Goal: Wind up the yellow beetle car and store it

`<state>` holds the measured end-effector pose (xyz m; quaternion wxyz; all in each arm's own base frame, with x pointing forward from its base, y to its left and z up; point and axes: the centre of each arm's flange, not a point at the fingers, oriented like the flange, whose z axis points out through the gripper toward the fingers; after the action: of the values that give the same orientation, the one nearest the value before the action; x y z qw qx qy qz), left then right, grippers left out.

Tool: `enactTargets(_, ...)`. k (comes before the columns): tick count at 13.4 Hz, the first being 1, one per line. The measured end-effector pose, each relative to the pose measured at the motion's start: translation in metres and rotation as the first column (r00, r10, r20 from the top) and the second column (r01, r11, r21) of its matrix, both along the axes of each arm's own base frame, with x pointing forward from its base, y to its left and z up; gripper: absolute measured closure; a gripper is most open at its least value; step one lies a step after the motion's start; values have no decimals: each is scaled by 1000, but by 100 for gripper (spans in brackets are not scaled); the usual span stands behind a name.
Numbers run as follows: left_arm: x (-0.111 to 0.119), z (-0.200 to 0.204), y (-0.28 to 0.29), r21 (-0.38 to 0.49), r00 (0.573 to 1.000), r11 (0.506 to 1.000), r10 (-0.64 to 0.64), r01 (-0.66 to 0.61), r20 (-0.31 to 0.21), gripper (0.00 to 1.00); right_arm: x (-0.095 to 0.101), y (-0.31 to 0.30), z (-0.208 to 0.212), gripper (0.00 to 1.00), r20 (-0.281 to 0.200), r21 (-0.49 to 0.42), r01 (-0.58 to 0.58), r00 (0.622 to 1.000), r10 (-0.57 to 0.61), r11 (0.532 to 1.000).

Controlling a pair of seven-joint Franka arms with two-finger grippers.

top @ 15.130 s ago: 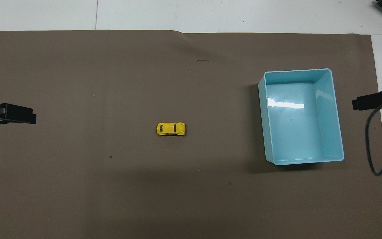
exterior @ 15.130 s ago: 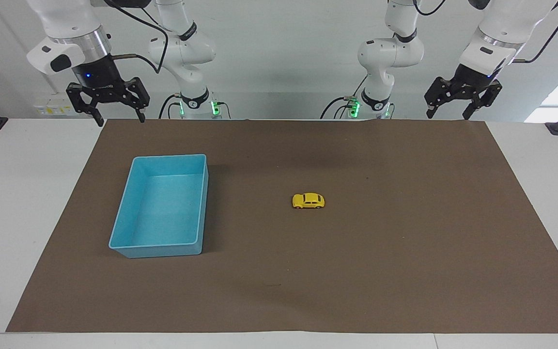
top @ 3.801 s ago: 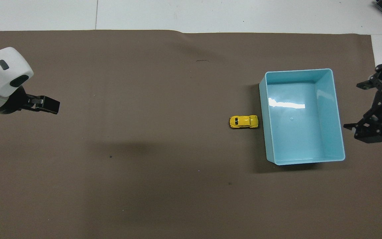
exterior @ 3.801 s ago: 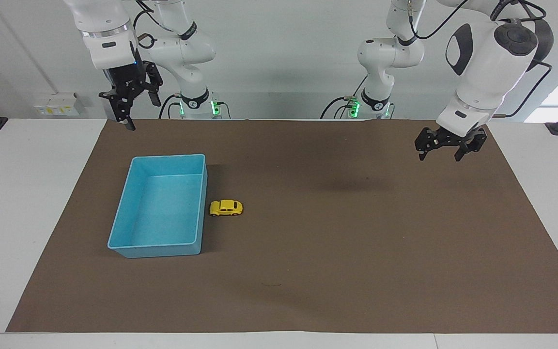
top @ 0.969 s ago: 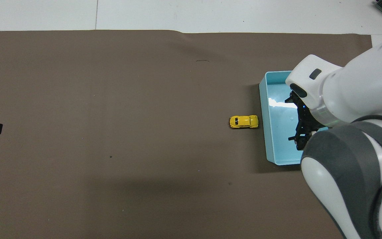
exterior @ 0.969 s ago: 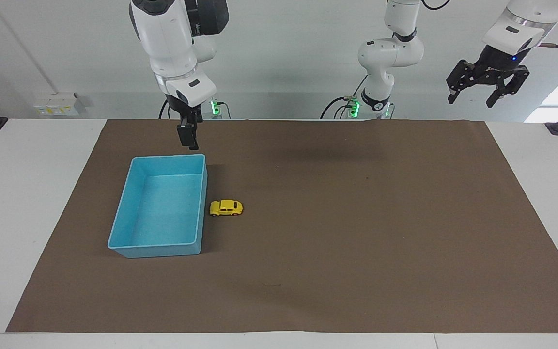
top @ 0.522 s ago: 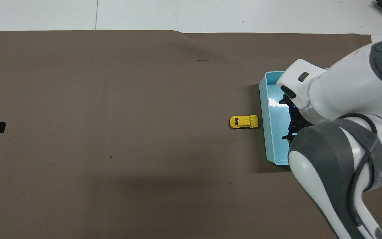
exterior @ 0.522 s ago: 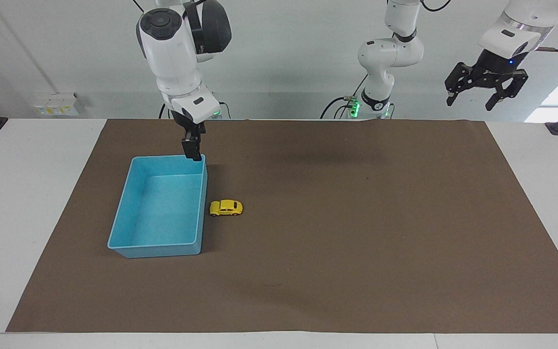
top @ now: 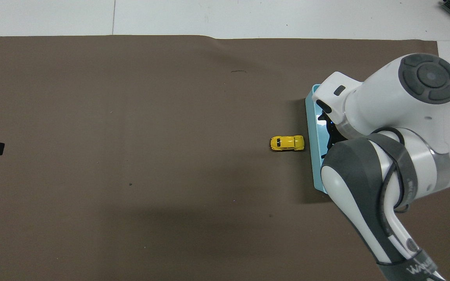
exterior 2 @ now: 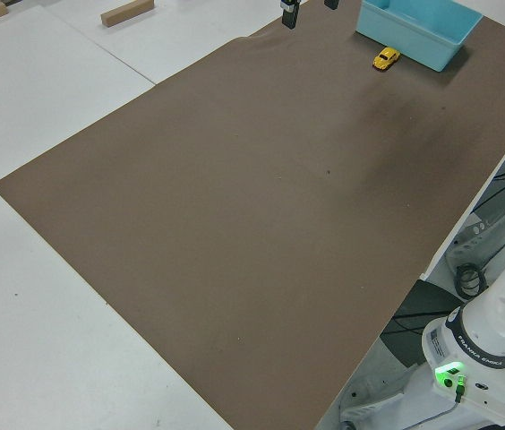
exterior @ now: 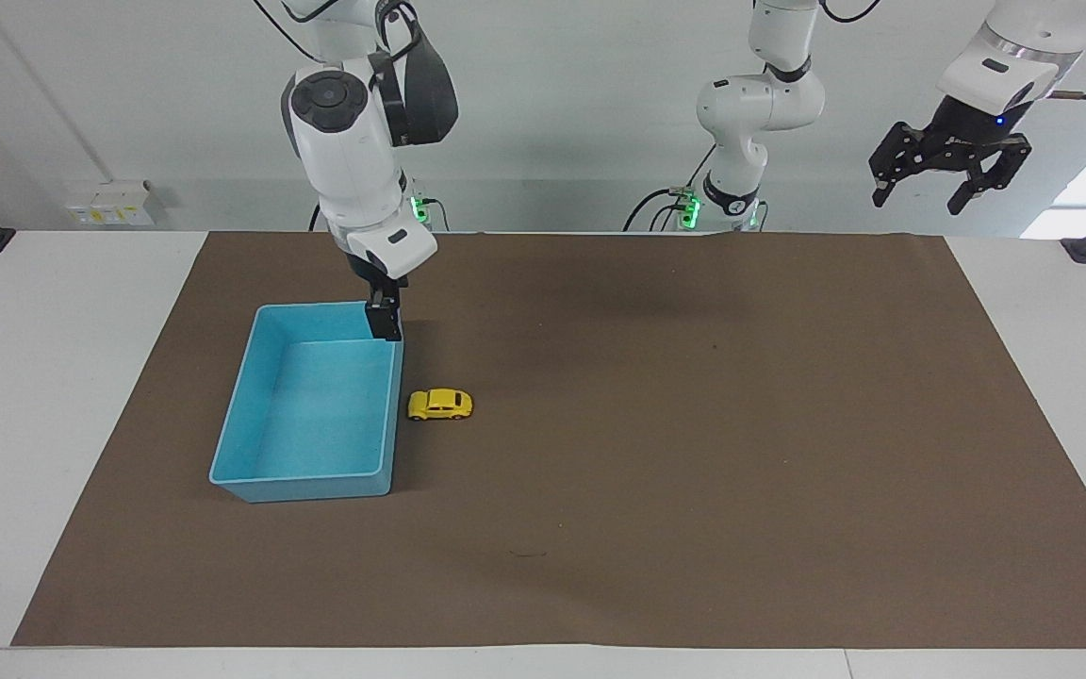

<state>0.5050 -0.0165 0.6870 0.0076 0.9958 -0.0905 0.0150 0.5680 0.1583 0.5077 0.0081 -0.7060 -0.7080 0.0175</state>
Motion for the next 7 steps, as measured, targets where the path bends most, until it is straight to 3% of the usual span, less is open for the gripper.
enactTargets(7, 0, -1, 0, -1, 1000, 1000, 24, -24, -6, 0, 2, 10, -29, 0, 17, 16, -11, 1000, 11, 1000)
